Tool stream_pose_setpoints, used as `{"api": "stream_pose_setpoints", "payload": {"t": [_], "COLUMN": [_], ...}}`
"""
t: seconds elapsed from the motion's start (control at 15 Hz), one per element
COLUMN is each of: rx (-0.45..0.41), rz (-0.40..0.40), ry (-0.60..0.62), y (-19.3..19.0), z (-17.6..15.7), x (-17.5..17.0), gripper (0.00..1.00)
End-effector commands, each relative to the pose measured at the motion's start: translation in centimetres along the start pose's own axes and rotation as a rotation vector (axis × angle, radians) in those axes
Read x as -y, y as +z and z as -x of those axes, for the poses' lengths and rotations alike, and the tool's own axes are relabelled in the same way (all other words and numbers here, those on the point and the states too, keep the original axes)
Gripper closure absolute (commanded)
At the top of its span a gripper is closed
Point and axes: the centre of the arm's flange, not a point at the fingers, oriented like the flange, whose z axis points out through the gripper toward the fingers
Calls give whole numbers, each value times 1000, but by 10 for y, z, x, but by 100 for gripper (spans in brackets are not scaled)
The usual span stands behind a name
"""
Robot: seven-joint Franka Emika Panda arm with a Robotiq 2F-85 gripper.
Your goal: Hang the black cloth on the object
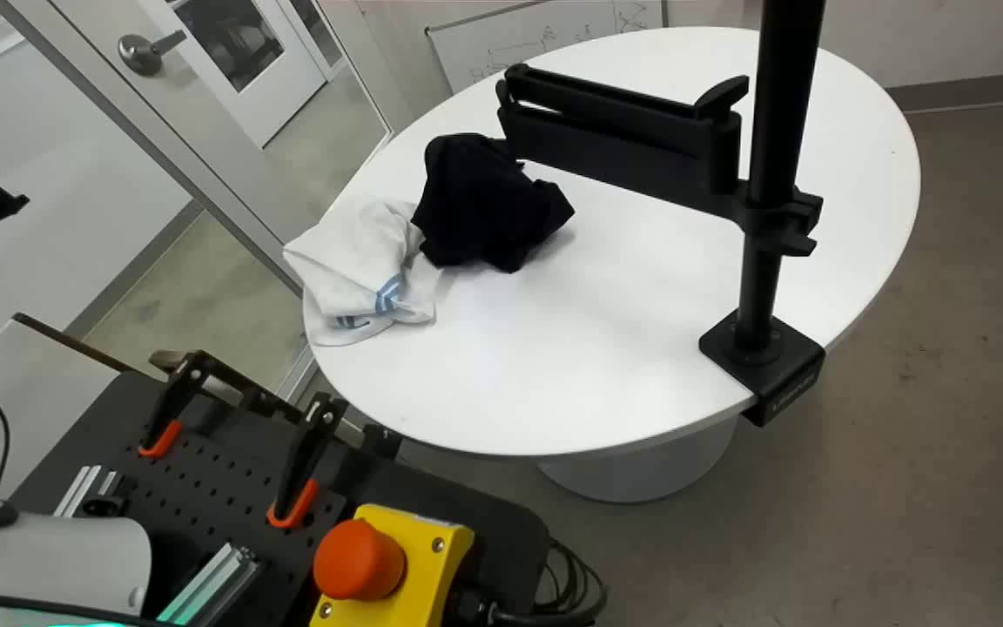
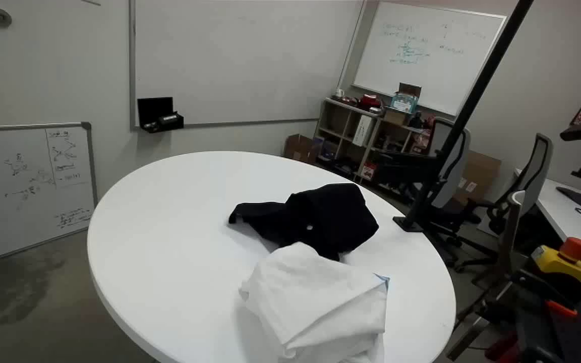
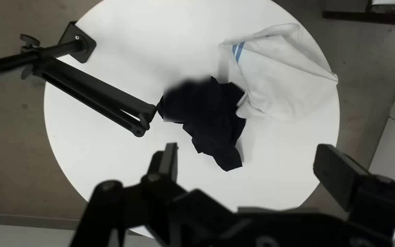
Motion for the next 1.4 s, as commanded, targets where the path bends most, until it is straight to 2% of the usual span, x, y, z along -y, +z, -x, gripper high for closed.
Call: {"api": "stream_pose_setpoints", "payload": {"t": [0.0, 0.67, 1.0, 1.33], "rx": [-1, -1, -10, 64], "rz": [0, 0, 3, 19], "ry": [0, 0, -17, -87], "y": [0, 0, -11, 40], "z": [0, 0, -16, -49], "x": [0, 0, 4, 17], "gripper": [0, 0, 0, 0]}}
